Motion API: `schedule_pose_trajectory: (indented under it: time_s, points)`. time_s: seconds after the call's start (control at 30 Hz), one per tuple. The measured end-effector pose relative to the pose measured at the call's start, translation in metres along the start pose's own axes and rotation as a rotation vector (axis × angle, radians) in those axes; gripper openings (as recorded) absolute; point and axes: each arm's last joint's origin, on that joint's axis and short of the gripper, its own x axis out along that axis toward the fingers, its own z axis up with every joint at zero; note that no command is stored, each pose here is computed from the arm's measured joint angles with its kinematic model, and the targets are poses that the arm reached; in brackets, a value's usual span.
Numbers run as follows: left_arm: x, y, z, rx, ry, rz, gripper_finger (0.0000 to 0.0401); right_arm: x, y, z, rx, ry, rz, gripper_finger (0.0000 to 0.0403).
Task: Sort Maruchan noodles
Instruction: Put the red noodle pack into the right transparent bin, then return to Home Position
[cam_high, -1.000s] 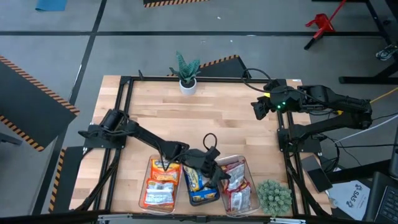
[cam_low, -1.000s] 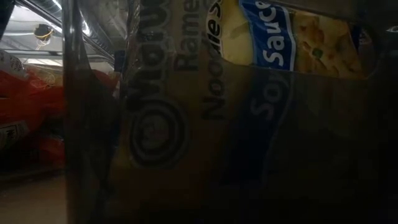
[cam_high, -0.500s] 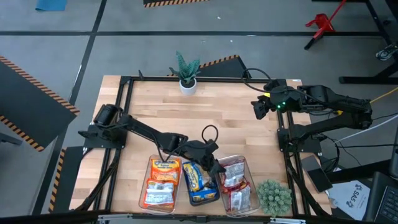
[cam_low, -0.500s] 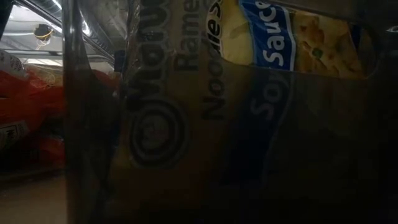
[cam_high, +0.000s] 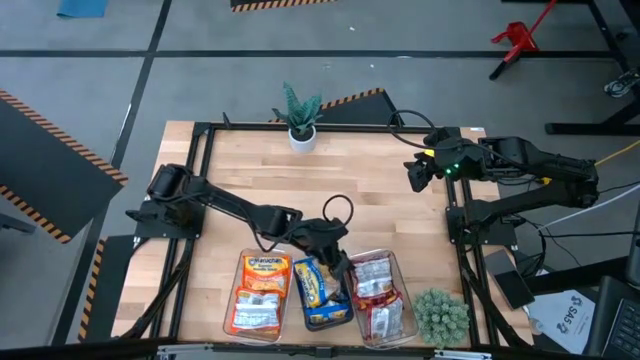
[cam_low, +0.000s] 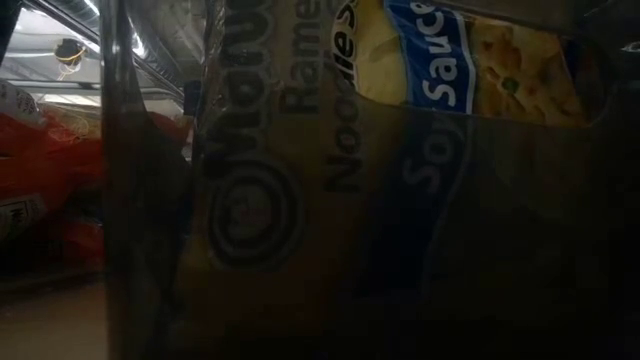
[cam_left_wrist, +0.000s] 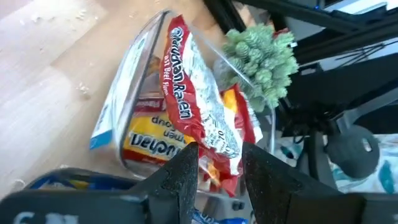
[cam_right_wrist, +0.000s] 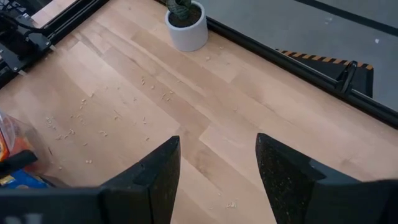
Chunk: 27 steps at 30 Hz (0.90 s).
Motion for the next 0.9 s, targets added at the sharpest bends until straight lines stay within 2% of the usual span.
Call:
schedule_pose_trajectory:
  time_s: [0.07,0.2,0.3,0.37,0.5,0.6,0.7,0.83,0.9]
  points:
    - [-0.005,-0.001,0.0,-0.002,0.01,0.018,0.0117,0.0,0.0,0.0,-0.009,-0.001,0.0,0.0193]
    - [-0.025,0.0,-0.001,0.01,0.033,0.148,0.0117,0.0,0.001,0.001,-0.017,-0.004,0.006,0.0193]
    - [-0.043,-0.002,0.001,0.032,-0.007,0.222,0.0117,0.006,0.007,-0.002,-0.013,-0.006,0.062,0.0193]
    - [-0.059,-0.004,0.004,0.057,-0.036,0.269,0.0117,0.015,0.014,-0.011,-0.035,0.013,0.108,0.0193]
    - [-0.087,-0.016,0.007,0.112,-0.112,0.284,0.0117,0.037,0.033,-0.039,-0.098,0.043,0.218,0.0193]
    - [-0.115,-0.033,0.007,0.192,-0.192,0.24,0.0117,0.05,0.048,-0.064,-0.137,0.046,0.341,0.0193]
    - [-0.151,-0.054,0.007,0.313,-0.31,0.175,0.0117,0.054,0.063,-0.08,-0.146,-0.028,0.477,0.0193]
    - [-0.201,-0.081,0.003,0.465,-0.419,0.007,0.0117,0.042,0.077,-0.073,-0.123,-0.159,0.606,0.0193]
    - [-0.225,-0.093,0.0,0.548,-0.471,-0.096,0.0117,0.03,0.081,-0.065,-0.182,-0.2,0.68,0.0193]
